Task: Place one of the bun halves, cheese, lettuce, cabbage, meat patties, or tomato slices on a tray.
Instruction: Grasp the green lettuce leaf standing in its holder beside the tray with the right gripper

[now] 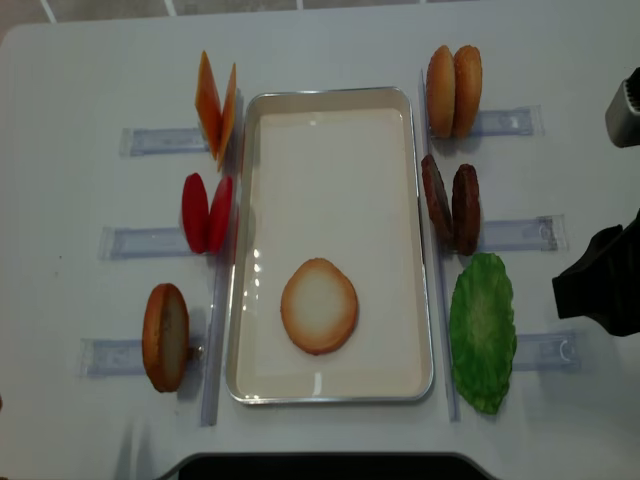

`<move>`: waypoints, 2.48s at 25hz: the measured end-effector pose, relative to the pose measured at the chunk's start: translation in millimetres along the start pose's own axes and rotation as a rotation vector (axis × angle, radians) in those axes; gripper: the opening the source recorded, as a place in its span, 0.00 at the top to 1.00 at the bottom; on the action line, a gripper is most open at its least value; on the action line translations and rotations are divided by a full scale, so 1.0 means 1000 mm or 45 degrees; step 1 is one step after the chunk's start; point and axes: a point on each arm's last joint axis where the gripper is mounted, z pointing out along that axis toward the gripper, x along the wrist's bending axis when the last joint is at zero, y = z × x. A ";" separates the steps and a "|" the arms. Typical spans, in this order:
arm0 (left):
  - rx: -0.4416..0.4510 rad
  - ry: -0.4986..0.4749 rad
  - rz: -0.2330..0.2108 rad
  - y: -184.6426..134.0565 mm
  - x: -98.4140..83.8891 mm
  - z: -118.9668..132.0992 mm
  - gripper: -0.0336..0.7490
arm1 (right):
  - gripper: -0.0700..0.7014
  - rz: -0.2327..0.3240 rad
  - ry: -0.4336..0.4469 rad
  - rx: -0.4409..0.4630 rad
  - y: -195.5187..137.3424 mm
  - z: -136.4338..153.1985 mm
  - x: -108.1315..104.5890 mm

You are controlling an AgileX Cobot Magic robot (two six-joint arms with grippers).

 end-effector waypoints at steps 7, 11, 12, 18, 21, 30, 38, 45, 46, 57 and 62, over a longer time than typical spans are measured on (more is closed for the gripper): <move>0.000 0.000 0.000 0.000 0.000 0.000 0.75 | 0.55 -0.053 0.002 0.012 -0.004 0.001 0.009; 0.000 0.000 0.000 0.000 0.000 0.000 0.75 | 0.50 -0.052 -0.011 0.008 -0.004 0.001 0.008; 0.000 0.000 0.000 0.000 0.000 0.000 0.75 | 0.49 -0.053 -0.015 0.007 -0.004 0.001 0.008; 0.000 0.000 0.000 0.000 0.000 0.000 0.75 | 0.33 -0.054 -0.018 0.007 -0.004 0.001 0.008; 0.000 0.000 0.000 0.000 0.000 0.000 0.75 | 0.27 -0.052 -0.019 0.020 -0.002 0.003 0.008; 0.000 0.000 0.000 0.000 0.000 0.000 0.75 | 0.25 0.011 -0.028 0.198 0.011 0.034 0.015; 0.000 0.000 0.000 0.000 0.000 0.000 0.75 | 0.25 0.083 -0.024 0.167 0.017 0.040 0.017; 0.000 0.000 0.000 0.000 0.000 0.000 0.75 | 0.25 0.111 -0.058 0.238 0.027 0.064 0.019; 0.000 0.000 0.000 0.000 0.000 0.000 0.75 | 0.25 0.113 -0.061 0.243 0.029 0.068 0.019; 0.000 0.000 0.000 0.000 0.000 0.000 0.75 | 0.25 0.111 -0.083 0.294 0.038 0.091 0.020; 0.000 0.000 0.000 0.000 0.000 0.000 0.75 | 0.28 0.112 -0.075 0.304 0.036 0.093 0.020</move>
